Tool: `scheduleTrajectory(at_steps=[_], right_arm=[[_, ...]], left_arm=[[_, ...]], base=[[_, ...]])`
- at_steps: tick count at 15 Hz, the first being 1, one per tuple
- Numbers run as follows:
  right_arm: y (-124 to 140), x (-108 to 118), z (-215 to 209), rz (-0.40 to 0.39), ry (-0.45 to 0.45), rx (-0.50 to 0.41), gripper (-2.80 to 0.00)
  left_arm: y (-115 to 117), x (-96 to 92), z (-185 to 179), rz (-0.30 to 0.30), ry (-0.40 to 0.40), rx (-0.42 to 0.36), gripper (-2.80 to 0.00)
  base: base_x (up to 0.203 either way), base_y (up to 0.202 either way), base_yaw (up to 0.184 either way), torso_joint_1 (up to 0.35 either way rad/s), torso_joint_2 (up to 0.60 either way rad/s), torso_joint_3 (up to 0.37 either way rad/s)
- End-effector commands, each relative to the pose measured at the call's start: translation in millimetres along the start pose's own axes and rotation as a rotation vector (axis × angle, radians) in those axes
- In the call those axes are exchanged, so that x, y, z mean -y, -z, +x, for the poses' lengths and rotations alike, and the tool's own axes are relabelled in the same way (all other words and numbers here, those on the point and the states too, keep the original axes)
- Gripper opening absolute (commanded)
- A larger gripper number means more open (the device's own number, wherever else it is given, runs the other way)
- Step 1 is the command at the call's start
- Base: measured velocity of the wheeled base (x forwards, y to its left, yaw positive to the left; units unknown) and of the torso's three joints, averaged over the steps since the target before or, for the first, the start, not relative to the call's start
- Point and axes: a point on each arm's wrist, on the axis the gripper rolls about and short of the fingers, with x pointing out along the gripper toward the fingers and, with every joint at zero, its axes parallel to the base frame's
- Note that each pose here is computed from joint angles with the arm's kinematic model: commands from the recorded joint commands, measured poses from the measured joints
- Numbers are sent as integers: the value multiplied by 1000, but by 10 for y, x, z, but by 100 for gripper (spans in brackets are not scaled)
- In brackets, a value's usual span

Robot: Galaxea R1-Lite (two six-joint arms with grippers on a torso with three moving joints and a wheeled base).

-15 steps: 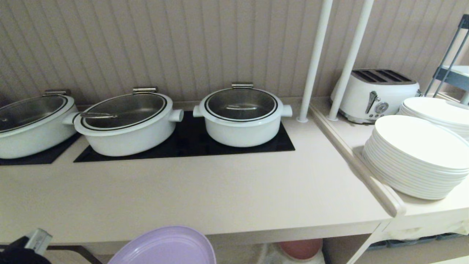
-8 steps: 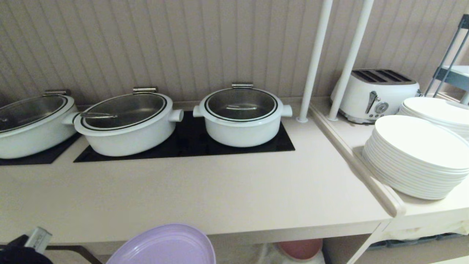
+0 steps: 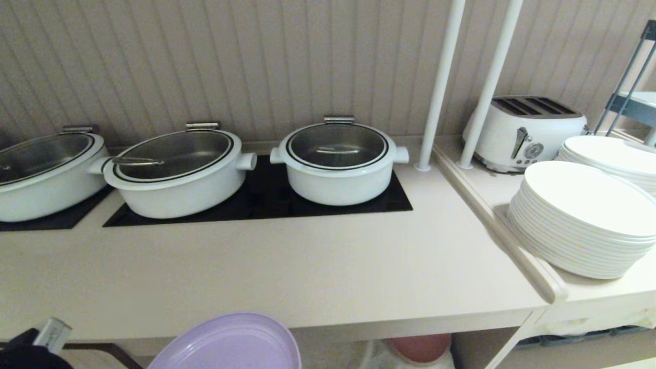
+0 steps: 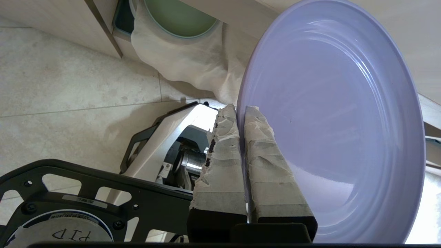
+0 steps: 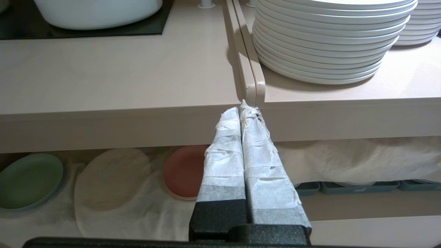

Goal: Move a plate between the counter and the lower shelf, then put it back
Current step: Put the plate

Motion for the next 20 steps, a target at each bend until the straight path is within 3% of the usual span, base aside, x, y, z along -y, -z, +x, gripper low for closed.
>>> scheduleTrajectory(at_steps=[1,13,20], right_arm=[[0,0,1,0,0,-1,-280],[0,0,1,0,-1,-1,-280],[0,0,1,0,0,-1,-280]], left_arm=[[1,-6,-2,-9,-1,2,-280],[-9,-11,-20,-15,7,17,-280],[-89,109,-67,-34,31,56,-280]], base=[[0,0,0,0,0,0],[0,0,0,0,0,0],[0,0,0,0,0,0]])
